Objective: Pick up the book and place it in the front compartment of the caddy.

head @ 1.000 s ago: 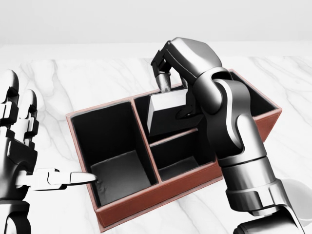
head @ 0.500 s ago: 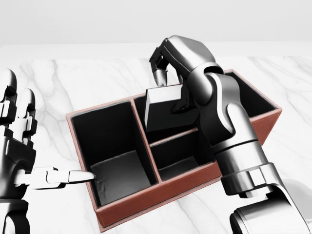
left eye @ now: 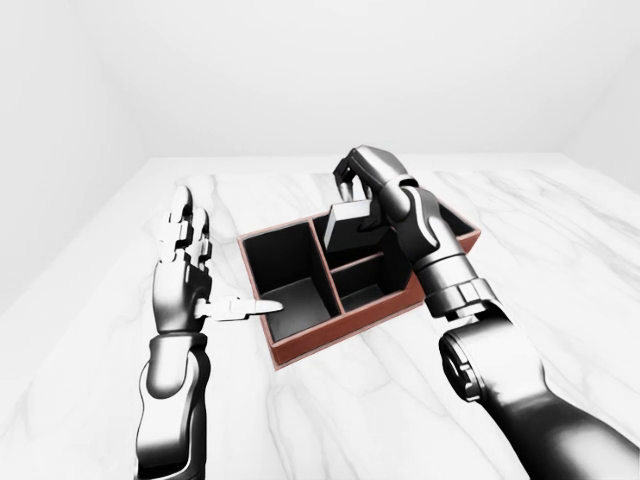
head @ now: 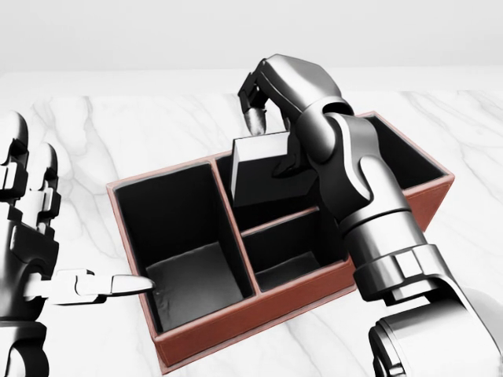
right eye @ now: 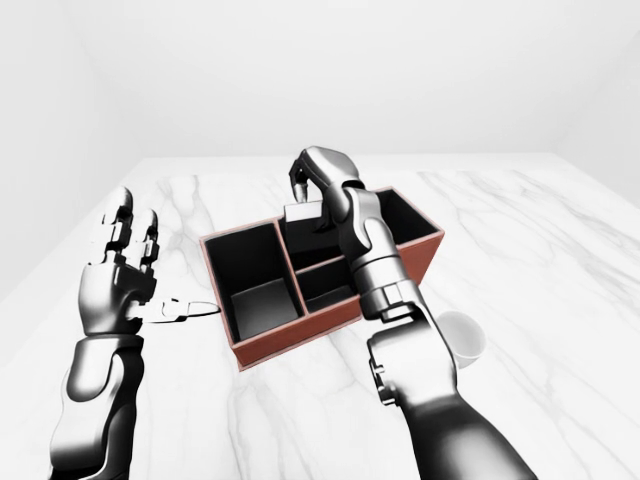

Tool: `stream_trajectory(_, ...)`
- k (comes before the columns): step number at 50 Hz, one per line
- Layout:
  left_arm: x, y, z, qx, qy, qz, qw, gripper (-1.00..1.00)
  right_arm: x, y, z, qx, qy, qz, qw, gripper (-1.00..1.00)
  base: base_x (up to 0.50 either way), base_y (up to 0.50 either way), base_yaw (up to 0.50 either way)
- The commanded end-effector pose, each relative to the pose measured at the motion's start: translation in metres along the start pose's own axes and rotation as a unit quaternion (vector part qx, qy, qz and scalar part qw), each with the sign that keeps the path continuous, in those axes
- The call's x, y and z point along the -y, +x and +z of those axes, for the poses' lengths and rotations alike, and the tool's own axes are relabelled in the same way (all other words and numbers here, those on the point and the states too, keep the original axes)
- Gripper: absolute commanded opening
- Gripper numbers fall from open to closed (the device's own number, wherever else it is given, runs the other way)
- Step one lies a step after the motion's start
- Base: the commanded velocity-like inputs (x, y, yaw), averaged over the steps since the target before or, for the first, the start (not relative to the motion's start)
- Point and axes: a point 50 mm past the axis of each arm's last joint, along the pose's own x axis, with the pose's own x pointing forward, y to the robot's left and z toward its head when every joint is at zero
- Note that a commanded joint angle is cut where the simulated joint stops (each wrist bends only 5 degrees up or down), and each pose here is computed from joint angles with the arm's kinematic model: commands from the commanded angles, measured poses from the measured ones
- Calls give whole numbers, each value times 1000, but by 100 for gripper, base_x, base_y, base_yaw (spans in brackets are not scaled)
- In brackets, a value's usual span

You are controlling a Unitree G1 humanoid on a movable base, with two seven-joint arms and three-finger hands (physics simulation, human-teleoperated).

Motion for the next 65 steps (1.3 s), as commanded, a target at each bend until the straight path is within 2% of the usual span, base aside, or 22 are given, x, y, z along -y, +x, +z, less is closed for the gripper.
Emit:
stream_trajectory(1,0,-1,-1,-2,0,0,1000,100,6,6,1,9,-6,-27,1000,-100,0,0,0)
stream_trajectory(10,0,-1,0,0,0,-1,1000,100,6,10,0,15,-13,-32,999,-100,0,0,0)
stream_trajectory(39,0,0,-1,-3,1,0,1000,100,-5,13,-19,-33,-37,-32,998,-100,0,0,0)
stream_trajectory(65,0,0,-1,-3,1,0,1000,100,-14,14,-17,-33,-39,-25,998,-100,0,0,0)
